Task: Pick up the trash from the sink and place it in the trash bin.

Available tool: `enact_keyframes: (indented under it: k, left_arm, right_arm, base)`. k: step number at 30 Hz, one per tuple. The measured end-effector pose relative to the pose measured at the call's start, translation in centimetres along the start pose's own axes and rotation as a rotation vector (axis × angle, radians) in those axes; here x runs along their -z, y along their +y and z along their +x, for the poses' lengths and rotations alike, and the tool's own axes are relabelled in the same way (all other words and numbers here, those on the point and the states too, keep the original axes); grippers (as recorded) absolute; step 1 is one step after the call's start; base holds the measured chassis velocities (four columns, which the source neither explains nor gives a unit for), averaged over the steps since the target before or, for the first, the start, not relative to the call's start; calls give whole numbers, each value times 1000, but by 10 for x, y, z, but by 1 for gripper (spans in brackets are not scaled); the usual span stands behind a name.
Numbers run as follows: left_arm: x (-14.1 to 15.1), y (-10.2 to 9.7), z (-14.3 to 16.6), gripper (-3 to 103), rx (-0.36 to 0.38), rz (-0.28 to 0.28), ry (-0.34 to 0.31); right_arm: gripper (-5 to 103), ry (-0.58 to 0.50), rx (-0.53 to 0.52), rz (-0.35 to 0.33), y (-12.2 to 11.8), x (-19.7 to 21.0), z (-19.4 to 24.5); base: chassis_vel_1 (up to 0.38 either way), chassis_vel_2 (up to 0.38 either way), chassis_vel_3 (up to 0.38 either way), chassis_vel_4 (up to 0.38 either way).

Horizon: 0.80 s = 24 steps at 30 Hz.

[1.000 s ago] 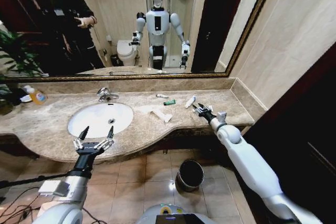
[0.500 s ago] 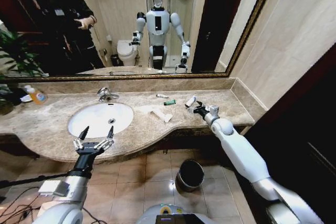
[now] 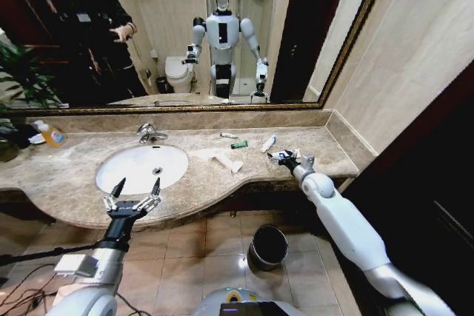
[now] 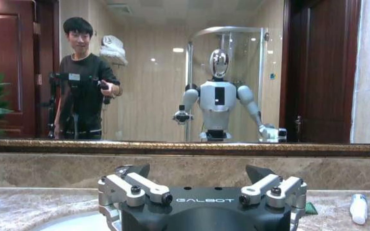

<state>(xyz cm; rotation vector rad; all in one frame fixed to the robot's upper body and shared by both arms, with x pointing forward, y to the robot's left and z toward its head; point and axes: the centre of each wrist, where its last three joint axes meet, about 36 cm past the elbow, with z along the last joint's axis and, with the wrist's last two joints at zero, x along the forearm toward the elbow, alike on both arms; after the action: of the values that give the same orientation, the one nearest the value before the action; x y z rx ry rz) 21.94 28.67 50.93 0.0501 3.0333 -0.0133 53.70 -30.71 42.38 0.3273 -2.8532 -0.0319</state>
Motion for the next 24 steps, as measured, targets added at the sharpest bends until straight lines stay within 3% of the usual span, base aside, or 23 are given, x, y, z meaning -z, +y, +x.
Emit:
enact_keyframes:
  k: [5, 9, 15, 17, 24]
  left_arm:
    - [0, 0, 0, 100, 0, 0, 0]
    - [0, 0, 0, 100, 0, 0, 0]
    - [0, 0, 0, 100, 0, 0, 0]
    - [0, 0, 0, 100, 0, 0, 0]
    - [0, 0, 0, 100, 0, 0, 0]
  right_arm:
    - [83, -10, -13, 1, -4, 2, -6]
    - [61, -8, -18, 7, -5, 1, -9]
    - [44, 3, -17, 14, -5, -4, -7]
    - [34, 3, -13, 14, -4, -6, -6]
    - [25, -9, -6, 12, -1, -8, -9]
  base:
    - [0, 0, 0, 0]
    - [0, 0, 0, 0]
    - [0, 0, 0, 0]
    - [0, 0, 0, 0]
    - [0, 0, 0, 0]
